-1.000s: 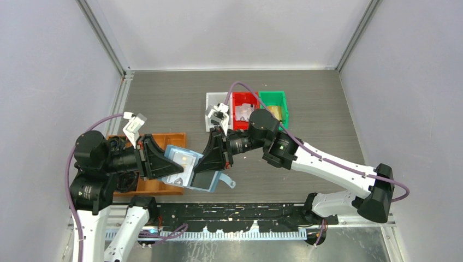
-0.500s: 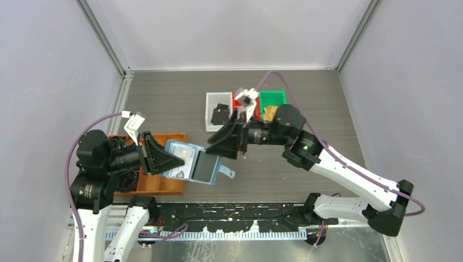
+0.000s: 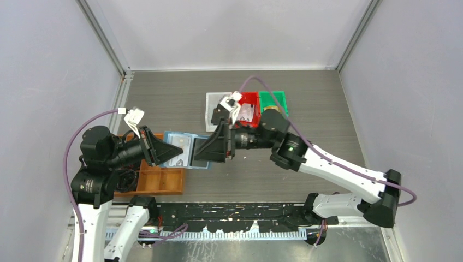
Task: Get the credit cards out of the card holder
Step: Remove the credit card from the card holder.
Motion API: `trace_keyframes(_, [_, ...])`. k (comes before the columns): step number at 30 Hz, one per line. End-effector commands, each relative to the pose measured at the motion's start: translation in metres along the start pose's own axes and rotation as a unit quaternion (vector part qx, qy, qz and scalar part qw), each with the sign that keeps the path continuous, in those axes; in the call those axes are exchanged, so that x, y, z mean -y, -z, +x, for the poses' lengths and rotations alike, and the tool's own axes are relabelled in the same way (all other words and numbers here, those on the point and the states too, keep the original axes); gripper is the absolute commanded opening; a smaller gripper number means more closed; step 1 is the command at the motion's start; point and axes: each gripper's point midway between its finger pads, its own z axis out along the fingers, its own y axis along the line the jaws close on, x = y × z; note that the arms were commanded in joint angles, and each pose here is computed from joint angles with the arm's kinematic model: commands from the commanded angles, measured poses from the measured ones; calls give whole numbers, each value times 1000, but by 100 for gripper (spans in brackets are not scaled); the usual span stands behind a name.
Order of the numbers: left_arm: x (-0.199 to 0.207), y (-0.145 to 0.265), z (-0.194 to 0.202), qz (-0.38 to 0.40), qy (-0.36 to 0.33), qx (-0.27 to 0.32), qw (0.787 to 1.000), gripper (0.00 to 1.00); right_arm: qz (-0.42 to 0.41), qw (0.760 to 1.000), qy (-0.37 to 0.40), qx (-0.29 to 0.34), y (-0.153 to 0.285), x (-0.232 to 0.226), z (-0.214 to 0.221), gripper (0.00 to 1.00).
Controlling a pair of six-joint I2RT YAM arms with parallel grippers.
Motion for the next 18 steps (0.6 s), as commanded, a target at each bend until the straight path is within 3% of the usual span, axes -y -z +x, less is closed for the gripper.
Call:
trace_keyframes(1, [18,5,-17,20,-30,23,999,0,-41,999,-23,-11,-11,-9,8,52])
trace_keyframes(18, [59,9,-14,133,17,-8,991,0,-19,999,-27,-22,-17,19,24,49])
